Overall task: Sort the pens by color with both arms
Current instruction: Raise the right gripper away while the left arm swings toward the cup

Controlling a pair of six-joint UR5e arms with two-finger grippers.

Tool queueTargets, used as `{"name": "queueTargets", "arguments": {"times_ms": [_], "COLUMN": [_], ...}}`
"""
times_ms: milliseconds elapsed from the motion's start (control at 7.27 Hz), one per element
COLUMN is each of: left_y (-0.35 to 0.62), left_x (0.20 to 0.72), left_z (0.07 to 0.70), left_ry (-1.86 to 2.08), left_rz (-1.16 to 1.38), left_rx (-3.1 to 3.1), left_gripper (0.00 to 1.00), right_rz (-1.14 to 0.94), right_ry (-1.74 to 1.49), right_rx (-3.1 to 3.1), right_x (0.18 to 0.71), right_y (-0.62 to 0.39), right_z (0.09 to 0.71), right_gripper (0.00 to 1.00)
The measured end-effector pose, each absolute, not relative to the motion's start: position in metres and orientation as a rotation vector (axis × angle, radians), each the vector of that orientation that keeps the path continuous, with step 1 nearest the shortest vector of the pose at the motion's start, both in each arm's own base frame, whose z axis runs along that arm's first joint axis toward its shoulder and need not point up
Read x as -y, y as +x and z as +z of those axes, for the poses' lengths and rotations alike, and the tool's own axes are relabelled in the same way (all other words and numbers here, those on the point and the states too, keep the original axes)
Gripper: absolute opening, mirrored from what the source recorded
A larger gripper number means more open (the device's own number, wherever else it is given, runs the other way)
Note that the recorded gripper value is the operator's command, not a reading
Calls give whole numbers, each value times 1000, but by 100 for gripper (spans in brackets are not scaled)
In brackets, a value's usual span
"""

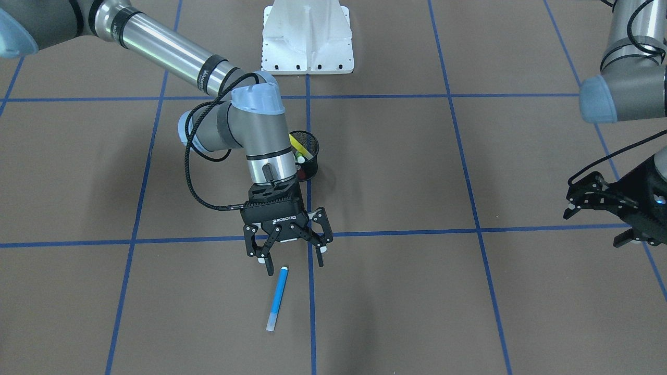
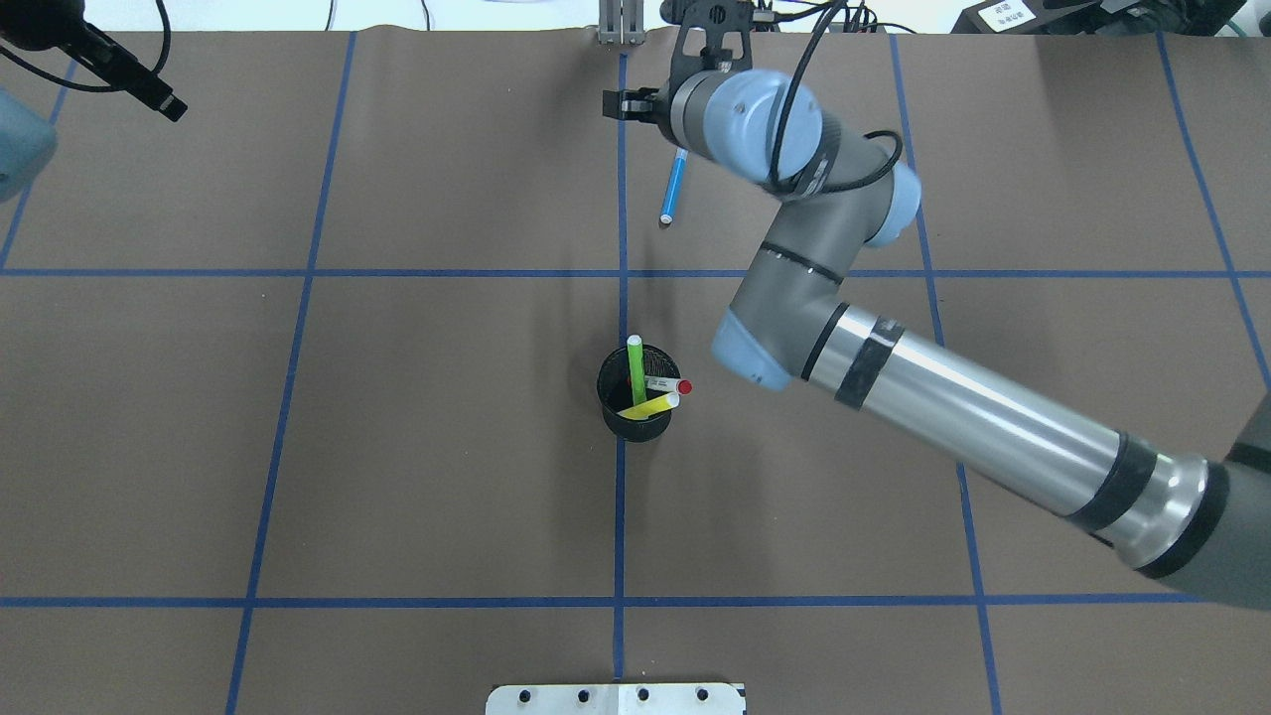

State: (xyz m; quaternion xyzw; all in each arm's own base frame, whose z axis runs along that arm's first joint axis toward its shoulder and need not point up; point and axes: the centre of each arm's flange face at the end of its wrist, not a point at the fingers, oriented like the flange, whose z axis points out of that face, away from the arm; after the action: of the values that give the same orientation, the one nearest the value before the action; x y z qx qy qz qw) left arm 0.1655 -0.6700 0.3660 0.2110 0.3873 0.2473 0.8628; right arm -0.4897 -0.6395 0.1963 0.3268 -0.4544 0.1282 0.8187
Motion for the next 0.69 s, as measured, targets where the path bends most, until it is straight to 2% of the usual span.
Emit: {"name": "queueTargets", "arguments": {"times_ms": [412, 687], "left_y": [207, 260], "left_x": [669, 646], "left_z": [265, 226], "left_ry": [422, 417], "left_rz": [536, 536], "left_rx": [-709, -582], "left_gripper": [100, 100], "right_rz": [244, 235], "right_ry": [373, 302], "right_rx": [1029, 1035], "right_x": [712, 723], "right_y": [-333, -288], "right_z": [232, 264], "right_gripper": [100, 100]}}
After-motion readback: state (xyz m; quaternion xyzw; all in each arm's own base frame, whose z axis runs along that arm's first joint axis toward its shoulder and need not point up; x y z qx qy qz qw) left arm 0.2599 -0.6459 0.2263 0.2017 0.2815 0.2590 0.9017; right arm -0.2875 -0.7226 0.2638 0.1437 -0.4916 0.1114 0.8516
